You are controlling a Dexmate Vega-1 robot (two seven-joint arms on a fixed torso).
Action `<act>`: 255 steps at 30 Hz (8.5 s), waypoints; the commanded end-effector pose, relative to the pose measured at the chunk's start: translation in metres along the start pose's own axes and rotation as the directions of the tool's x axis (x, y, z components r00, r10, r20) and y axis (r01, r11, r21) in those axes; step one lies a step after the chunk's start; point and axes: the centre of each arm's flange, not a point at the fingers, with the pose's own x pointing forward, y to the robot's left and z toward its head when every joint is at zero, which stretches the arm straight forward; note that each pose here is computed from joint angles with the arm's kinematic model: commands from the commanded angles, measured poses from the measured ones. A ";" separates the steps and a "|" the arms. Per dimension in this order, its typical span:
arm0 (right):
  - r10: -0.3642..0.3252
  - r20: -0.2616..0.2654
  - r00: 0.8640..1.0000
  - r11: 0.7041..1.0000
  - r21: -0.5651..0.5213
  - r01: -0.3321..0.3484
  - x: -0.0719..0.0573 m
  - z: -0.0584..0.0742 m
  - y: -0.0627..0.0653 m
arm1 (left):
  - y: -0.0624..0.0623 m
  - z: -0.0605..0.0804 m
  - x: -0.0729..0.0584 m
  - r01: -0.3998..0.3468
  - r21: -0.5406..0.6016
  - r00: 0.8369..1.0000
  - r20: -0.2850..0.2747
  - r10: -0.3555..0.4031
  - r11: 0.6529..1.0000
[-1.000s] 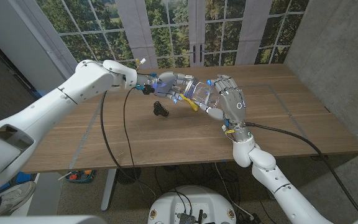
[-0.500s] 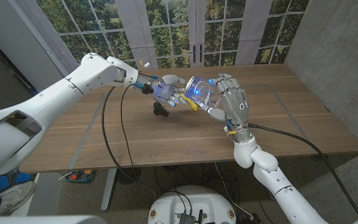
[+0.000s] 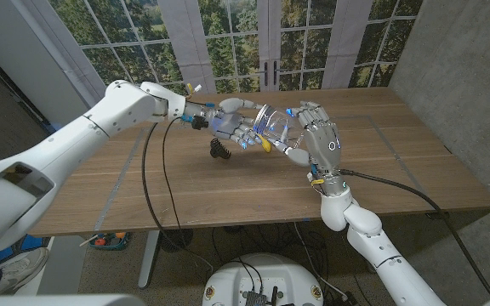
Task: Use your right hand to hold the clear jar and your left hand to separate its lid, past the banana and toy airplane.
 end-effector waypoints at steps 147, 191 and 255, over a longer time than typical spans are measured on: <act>-0.073 -0.004 0.997 0.994 0.081 0.073 -0.013 0.000 -0.043 | -0.034 0.016 0.020 -0.061 -0.059 0.998 -0.028 0.059 0.996; -0.131 -0.113 0.985 0.973 0.174 0.149 -0.019 -0.006 -0.054 | -0.048 0.008 0.001 -0.240 -0.089 0.882 0.396 0.256 0.967; 0.150 -0.447 0.882 0.914 0.402 0.048 0.009 -0.045 -0.024 | -0.023 -0.014 -0.029 -0.846 0.003 0.335 0.781 0.527 0.532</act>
